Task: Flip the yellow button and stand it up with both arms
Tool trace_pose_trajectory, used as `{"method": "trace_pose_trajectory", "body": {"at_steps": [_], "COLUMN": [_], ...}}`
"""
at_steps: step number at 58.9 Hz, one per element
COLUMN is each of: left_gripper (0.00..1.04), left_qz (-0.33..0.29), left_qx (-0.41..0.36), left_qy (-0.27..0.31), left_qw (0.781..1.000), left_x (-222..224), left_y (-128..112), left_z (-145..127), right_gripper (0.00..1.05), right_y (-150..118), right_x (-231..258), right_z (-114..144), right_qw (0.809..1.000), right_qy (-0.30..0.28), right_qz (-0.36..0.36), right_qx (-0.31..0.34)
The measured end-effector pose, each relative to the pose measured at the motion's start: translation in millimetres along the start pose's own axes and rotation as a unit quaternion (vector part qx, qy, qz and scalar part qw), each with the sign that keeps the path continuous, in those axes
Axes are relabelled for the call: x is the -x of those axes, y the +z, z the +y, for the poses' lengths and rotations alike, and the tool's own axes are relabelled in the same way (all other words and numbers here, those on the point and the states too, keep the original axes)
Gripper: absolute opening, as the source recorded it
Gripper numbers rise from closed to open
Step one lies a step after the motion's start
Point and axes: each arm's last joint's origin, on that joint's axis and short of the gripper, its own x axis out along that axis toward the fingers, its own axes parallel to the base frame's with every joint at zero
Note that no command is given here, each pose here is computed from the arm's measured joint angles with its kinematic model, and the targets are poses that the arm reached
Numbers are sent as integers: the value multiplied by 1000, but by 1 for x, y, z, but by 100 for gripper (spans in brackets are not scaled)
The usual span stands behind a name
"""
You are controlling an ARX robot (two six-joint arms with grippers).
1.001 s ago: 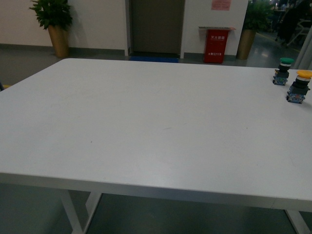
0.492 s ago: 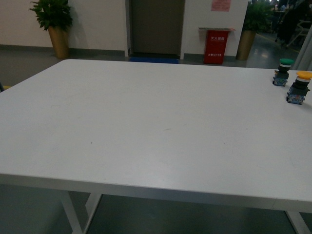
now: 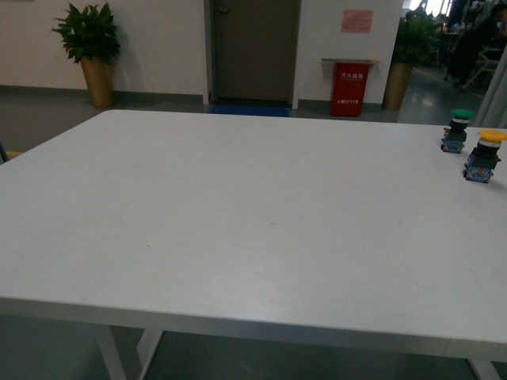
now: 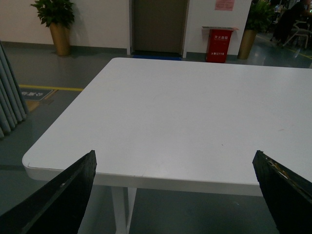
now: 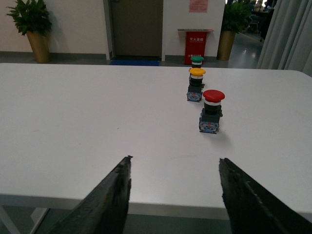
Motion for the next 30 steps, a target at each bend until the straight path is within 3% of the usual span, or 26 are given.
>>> {"method": "trace_pose_trajectory", "body": {"at_steps": [12, 30], "left_gripper": [99, 99], "left_qz": [0, 0], "left_qx": [0, 0], "left_qy": [0, 0], "left_qw": [1000, 1000], "left_x": [0, 0], "left_y": [0, 0], "left_z": [0, 0], "right_gripper": [99, 98], "right_y": [0, 0], "right_x": [0, 0], "right_z": [0, 0], "right_qw": [1000, 1000], "right_qy": [0, 0], "right_qz": [0, 0], "right_qx": [0, 0]}}
